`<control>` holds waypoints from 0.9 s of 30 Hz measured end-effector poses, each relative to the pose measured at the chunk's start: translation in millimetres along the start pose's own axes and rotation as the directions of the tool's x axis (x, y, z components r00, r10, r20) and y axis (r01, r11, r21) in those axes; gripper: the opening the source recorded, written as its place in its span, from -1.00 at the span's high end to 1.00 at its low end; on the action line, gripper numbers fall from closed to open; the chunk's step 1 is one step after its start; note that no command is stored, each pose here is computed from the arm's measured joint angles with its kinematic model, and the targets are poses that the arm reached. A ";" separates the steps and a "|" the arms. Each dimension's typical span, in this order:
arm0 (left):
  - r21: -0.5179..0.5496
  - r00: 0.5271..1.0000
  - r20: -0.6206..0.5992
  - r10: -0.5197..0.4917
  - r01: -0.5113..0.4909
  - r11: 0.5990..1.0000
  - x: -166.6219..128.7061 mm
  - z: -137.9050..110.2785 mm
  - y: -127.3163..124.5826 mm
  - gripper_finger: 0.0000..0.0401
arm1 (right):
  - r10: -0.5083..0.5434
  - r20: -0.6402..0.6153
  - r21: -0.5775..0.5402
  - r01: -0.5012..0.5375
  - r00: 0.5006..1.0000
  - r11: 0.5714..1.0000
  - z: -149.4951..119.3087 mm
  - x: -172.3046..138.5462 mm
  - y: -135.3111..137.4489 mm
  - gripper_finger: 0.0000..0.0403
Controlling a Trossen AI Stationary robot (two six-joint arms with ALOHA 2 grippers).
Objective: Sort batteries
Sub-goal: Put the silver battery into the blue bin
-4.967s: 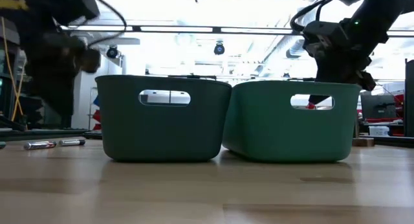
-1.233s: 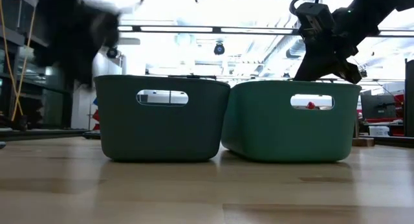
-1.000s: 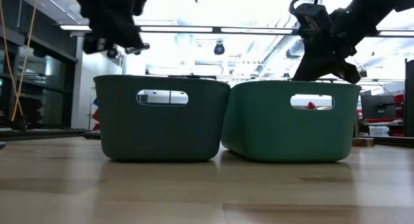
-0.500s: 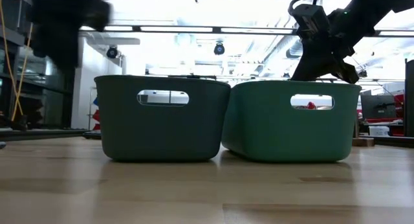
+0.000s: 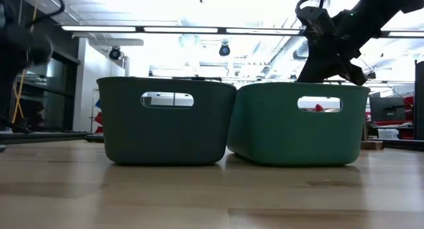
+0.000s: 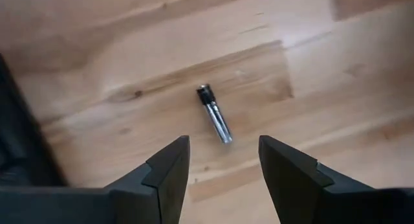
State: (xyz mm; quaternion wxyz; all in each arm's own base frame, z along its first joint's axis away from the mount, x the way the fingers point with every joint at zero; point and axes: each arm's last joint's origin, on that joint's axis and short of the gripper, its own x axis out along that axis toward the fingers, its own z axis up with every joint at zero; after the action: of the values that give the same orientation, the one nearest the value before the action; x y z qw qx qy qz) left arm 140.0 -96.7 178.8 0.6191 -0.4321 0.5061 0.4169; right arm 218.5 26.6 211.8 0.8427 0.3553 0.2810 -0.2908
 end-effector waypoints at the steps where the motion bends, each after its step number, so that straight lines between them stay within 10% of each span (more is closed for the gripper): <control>1: -0.028 1.000 -0.012 -0.012 0.012 1.000 6.7 -0.2 1.3 0.10 | -0.002 0.002 0.002 0.002 1.000 1.000 0.7 0.3 -0.4 1.00; 12: -0.172 0.998 -0.031 -0.056 0.050 0.984 48.7 3.8 19.1 0.21 | -0.015 0.005 0.015 0.015 1.000 1.000 6.1 2.9 -3.9 1.00; 18: -0.132 0.997 -0.037 -0.063 0.058 0.990 47.0 3.9 17.3 0.86 | -0.011 0.000 0.008 0.011 1.000 1.000 6.0 3.0 -3.7 1.00; 27: 0.022 0.913 0.133 -0.386 0.387 0.922 -17.9 13.8 -27.0 0.96 | -0.008 -0.006 0.007 0.008 1.000 1.000 5.8 3.0 -3.7 1.00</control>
State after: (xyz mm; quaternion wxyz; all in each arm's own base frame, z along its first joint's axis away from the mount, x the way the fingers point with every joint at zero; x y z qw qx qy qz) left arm 166.9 -92.4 201.1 0.7211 -0.4959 0.3668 0.3155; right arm 219.5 19.2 211.5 0.8393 0.3582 0.2841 -0.2941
